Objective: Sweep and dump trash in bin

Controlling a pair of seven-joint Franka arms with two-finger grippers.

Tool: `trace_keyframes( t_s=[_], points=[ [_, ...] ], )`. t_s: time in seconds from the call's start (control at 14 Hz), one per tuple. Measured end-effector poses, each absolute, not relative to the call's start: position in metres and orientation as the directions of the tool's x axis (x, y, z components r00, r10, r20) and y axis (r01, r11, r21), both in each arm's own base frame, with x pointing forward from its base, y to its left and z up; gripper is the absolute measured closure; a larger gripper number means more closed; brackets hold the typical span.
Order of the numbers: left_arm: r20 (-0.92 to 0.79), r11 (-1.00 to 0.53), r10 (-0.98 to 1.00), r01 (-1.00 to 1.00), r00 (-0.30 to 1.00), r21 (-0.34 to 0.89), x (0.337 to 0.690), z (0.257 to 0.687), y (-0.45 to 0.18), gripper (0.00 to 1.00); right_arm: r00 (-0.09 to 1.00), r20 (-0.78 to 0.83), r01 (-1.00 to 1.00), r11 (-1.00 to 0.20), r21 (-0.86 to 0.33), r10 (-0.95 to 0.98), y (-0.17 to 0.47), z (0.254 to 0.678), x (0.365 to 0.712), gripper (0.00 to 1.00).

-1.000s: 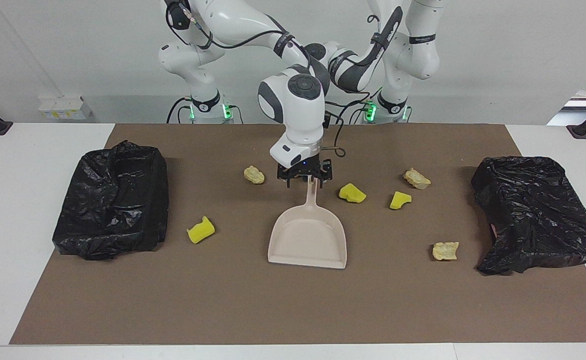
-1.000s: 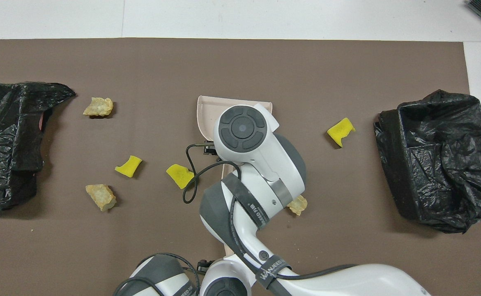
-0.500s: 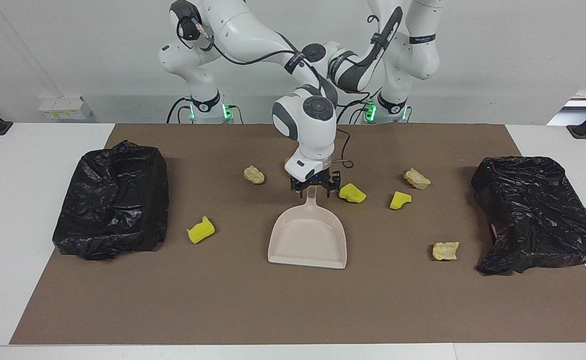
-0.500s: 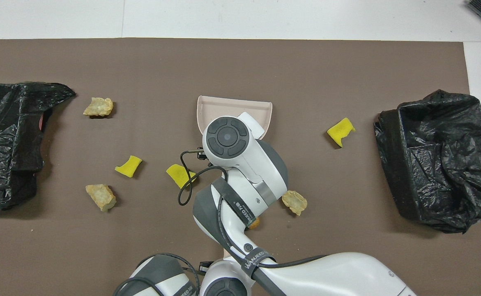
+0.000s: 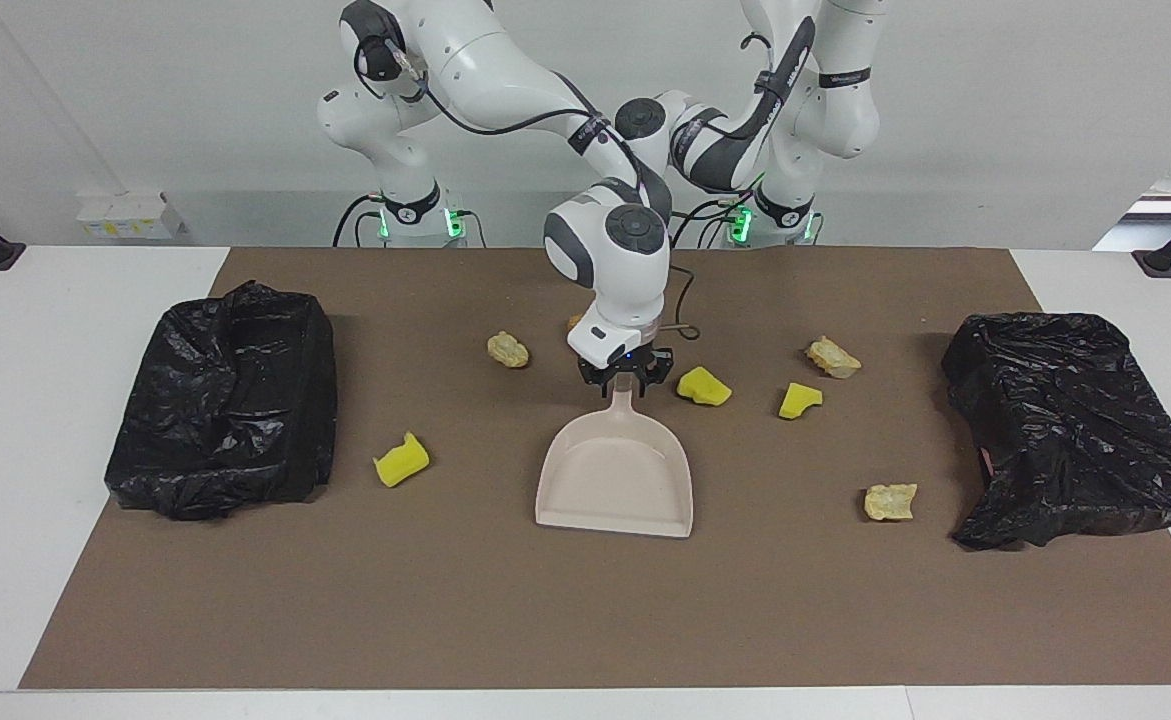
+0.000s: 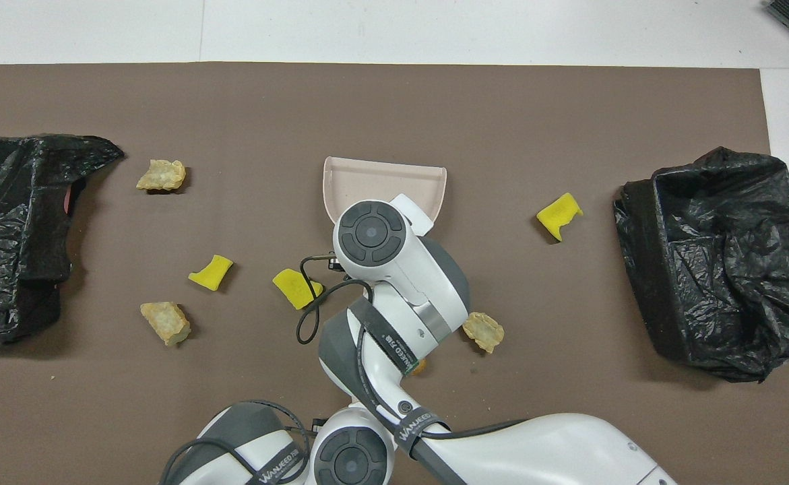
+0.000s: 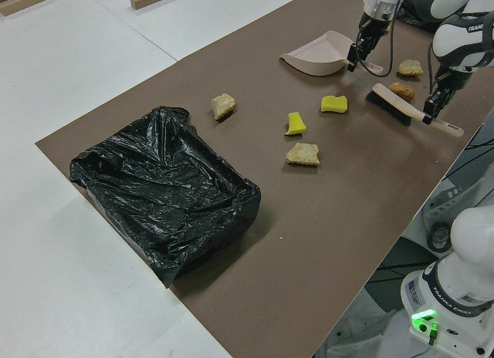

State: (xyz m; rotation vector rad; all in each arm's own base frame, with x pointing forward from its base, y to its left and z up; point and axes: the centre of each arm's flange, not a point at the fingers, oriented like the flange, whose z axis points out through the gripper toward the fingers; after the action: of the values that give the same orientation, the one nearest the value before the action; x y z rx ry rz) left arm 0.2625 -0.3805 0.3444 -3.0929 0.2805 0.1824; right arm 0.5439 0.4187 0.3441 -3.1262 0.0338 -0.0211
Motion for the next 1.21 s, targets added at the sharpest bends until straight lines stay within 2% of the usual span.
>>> trace_keyframes(
  t_s=[0.21,0.57,0.86,1.0,1.21],
  points=[
    [-0.133,-0.984,-0.17,-0.175,0.977,-0.029,0.267,0.346,-0.374,0.74,1.0,0.018,-0.022,-1.0,-0.018,-0.022,0.419,0.346,0.544,0.68],
    [-0.17,-0.976,-0.209,-0.217,0.963,-0.032,0.293,0.354,-0.343,0.74,0.999,0.033,0.02,-1.0,-0.023,0.019,0.415,0.356,0.548,0.68],
    [-0.201,-0.97,-0.232,-0.241,0.952,-0.022,0.317,0.371,-0.305,0.74,0.964,0.048,0.264,-0.964,-0.012,0.263,0.39,0.393,0.556,0.68],
    [-0.198,-0.974,-0.216,-0.224,0.956,-0.017,0.328,0.378,-0.289,0.74,0.91,0.045,0.412,-0.911,0.0,0.411,0.363,0.414,0.566,0.68],
    [-0.199,-0.984,-0.166,-0.175,0.966,-0.025,0.343,0.389,-0.263,0.74,0.768,0.041,0.639,-0.769,0.015,0.639,0.333,0.426,0.579,0.68]
  ],
)
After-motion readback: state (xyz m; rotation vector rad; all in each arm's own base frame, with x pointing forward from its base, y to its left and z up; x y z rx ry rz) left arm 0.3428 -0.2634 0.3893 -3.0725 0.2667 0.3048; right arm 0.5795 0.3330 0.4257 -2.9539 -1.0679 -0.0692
